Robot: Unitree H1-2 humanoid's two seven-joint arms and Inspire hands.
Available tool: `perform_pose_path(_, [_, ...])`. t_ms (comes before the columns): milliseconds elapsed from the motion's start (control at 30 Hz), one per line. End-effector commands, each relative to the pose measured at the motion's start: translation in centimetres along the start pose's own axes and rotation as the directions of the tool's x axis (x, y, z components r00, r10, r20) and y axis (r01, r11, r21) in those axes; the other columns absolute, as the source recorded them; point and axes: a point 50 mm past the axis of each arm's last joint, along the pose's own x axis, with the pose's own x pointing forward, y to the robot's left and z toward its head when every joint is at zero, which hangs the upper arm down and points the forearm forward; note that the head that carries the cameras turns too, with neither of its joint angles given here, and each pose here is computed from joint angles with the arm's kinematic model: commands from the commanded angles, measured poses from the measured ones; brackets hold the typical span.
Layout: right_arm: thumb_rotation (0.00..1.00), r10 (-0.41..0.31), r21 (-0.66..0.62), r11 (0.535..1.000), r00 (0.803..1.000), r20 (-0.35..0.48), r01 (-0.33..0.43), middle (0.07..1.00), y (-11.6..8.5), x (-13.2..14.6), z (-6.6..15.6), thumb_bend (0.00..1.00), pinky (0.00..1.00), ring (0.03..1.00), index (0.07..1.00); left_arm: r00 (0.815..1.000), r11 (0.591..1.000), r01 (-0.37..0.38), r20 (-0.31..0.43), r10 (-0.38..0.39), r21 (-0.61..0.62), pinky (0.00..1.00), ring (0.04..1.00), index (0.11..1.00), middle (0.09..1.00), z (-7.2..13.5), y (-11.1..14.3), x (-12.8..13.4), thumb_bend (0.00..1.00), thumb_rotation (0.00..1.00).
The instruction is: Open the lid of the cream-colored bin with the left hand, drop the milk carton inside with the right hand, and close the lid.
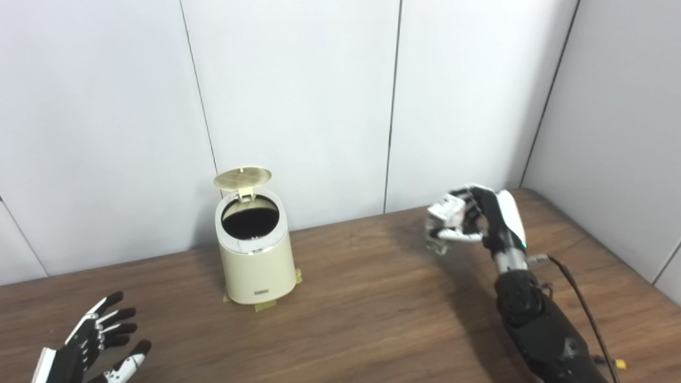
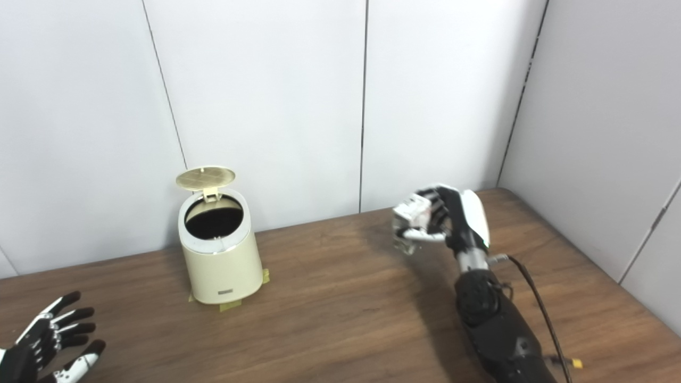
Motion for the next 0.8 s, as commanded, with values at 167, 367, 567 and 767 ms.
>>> perform_pose_path(167, [0.00,0.013,0.048,0.999,0.973,0.229,-0.025,0.423,0.7,4.0,8.6,0.52,0.27,0.324,0.527,0.996,1.000,-0.021,0.089,0.021,0.003,0.66,0.712,0.872,0.776,1.1,-0.2,1.3,0.53,0.00])
perform_pose_path(367, [0.00,0.041,0.106,0.991,0.944,0.328,-0.080,0.425,2.9,4.6,12.3,0.52,0.27,0.323,0.523,0.998,0.999,-0.013,0.067,0.015,-0.035,0.66,0.720,0.875,0.777,0.3,-1.1,1.2,0.57,0.06])
perform_pose_path(567, [0.00,0.063,0.165,0.977,0.915,0.398,-0.139,0.431,5.4,4.5,16.1,0.53,0.28,0.332,0.516,0.999,0.998,-0.021,0.048,0.024,-0.054,0.62,0.717,0.875,0.779,0.3,-2.1,1.1,0.60,0.12])
perform_pose_path(767, [0.00,0.105,0.225,0.949,0.891,0.441,-0.223,0.428,7.6,4.4,19.9,0.52,0.26,0.316,0.518,0.999,0.997,-0.025,0.042,0.028,-0.071,0.61,0.719,0.878,0.781,0.1,-3.3,1.0,0.61,0.11])
